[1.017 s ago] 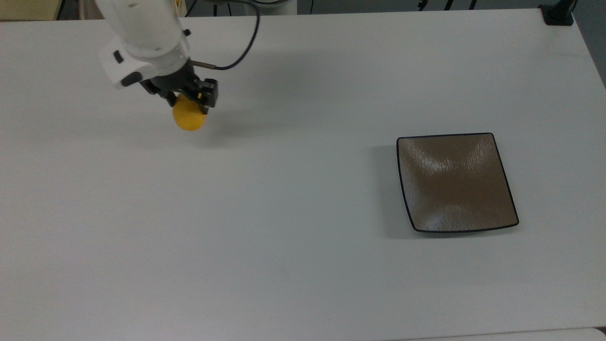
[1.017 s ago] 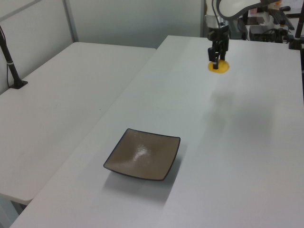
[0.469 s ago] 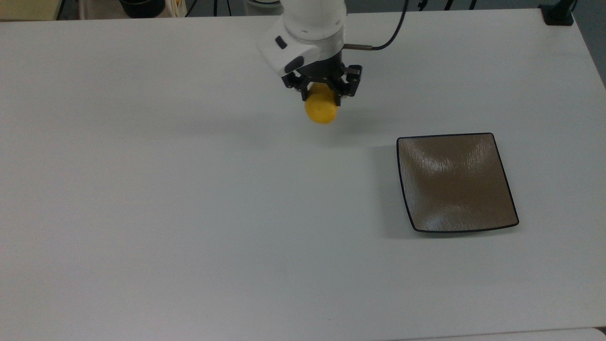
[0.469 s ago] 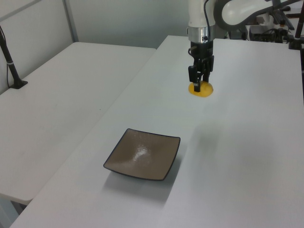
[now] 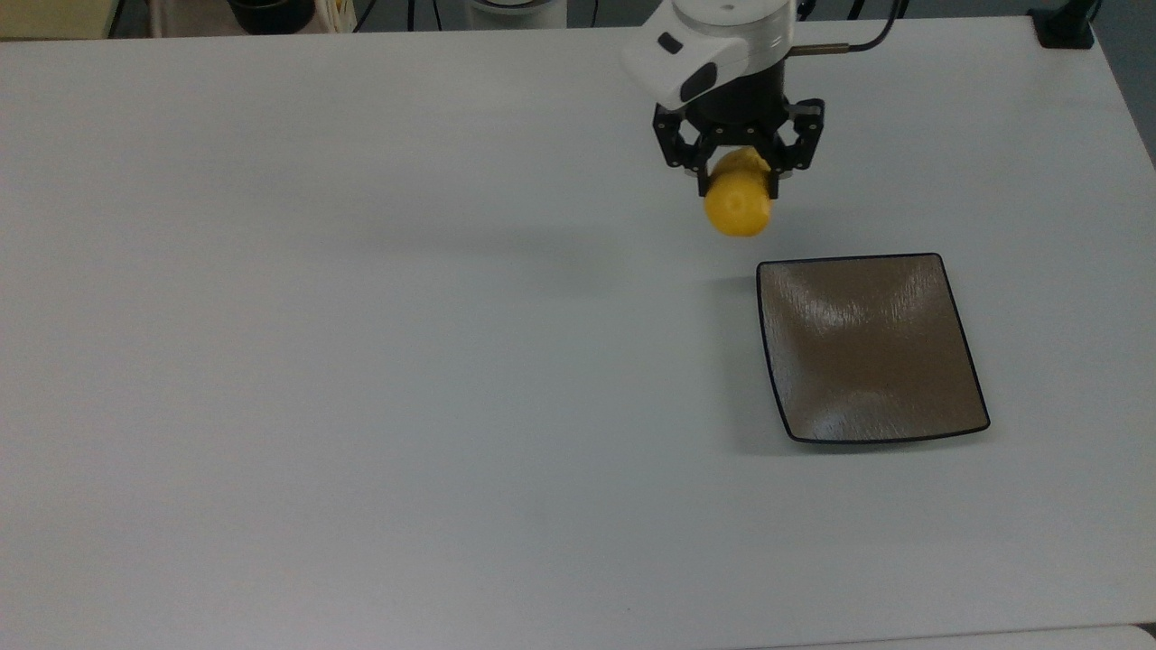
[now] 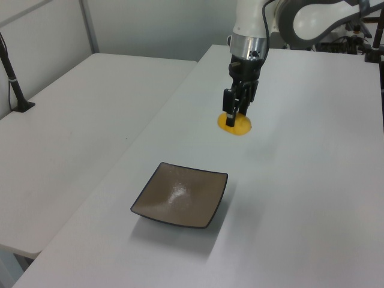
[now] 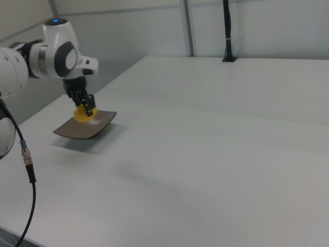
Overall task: Put potatoes on a ceramic plate
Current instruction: 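Lift the potato and carry it over the brown square plate, then lower the potato onto the plate and open the gripper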
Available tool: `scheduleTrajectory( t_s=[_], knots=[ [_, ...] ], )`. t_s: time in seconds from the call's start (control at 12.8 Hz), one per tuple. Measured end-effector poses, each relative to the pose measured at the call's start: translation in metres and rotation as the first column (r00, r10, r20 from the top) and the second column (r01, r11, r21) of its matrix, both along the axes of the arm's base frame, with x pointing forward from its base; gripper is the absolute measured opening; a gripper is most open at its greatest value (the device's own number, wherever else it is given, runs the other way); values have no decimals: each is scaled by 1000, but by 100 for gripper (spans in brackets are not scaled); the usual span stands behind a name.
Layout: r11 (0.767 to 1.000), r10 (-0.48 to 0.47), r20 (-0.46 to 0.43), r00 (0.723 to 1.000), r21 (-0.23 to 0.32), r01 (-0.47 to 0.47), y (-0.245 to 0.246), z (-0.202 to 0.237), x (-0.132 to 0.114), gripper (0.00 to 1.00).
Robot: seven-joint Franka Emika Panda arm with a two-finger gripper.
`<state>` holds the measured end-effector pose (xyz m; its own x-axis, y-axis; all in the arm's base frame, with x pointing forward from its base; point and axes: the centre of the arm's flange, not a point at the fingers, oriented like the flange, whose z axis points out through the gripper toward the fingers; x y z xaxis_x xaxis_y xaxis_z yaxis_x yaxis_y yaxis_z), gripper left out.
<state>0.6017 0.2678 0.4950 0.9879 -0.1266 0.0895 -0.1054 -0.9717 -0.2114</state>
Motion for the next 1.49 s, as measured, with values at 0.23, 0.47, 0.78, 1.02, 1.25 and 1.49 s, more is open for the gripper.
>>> scheduleTrajectory(
  t_s=[0.23, 0.47, 0.78, 1.02, 1.25, 1.49],
  knots=[
    [999, 9, 29, 1000, 53, -10, 49, -9, -12, 64],
    [997, -6, 55, 998, 74, 2, 89, -22, -9, 64],
    [997, -30, 123, 992, 68, 22, 121, -59, 21, 64],
    [997, -38, 130, 991, 69, 30, 136, -97, 38, 64],
    [997, -49, 124, 991, 72, 40, 137, -113, 49, 77],
    [996, -50, 130, 990, 76, 40, 137, -109, 50, 100]
  ],
)
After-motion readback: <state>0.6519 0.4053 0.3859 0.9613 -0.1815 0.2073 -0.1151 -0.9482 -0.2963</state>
